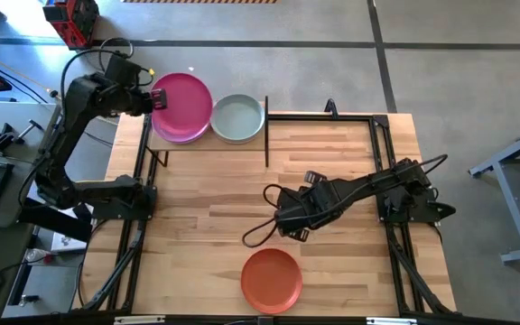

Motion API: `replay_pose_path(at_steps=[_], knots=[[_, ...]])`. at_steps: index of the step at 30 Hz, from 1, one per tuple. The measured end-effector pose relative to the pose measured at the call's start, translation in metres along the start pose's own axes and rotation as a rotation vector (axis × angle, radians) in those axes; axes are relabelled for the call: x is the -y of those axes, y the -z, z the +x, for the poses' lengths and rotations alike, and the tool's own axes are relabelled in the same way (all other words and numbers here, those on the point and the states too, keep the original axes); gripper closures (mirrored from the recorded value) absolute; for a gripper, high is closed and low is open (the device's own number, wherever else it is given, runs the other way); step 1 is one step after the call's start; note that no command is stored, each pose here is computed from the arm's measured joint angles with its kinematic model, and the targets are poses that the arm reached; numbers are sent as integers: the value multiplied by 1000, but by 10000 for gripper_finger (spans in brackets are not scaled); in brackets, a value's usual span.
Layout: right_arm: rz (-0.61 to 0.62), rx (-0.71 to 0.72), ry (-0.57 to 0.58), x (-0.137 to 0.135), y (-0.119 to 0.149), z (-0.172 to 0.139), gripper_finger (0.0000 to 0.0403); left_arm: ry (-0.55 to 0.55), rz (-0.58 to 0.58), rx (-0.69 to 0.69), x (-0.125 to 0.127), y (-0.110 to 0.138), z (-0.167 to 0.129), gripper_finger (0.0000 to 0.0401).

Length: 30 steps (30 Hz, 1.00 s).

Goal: Place and stack plates onto a shelf
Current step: Stack the pink plate on top of the purple plate on the shelf

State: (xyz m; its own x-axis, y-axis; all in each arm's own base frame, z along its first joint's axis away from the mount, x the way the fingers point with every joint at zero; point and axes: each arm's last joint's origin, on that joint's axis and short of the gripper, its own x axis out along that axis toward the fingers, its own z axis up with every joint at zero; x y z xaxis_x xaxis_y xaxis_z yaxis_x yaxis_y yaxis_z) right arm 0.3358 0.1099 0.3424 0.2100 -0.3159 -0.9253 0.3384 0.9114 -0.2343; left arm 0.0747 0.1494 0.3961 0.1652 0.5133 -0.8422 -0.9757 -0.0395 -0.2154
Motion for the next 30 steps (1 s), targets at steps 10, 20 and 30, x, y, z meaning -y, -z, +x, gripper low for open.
replay_pose_path(at_steps=[10,20,30], knots=[[16,13,8,3,-4,2,284,-122,1,-127,0,-8,18,396],[-1,8,9,0,0,0,284,-183,-2,-177,6,-17,39,396],[-7,10,8,-2,1,-1,284,-188,-19,-174,6,-17,39,393]])
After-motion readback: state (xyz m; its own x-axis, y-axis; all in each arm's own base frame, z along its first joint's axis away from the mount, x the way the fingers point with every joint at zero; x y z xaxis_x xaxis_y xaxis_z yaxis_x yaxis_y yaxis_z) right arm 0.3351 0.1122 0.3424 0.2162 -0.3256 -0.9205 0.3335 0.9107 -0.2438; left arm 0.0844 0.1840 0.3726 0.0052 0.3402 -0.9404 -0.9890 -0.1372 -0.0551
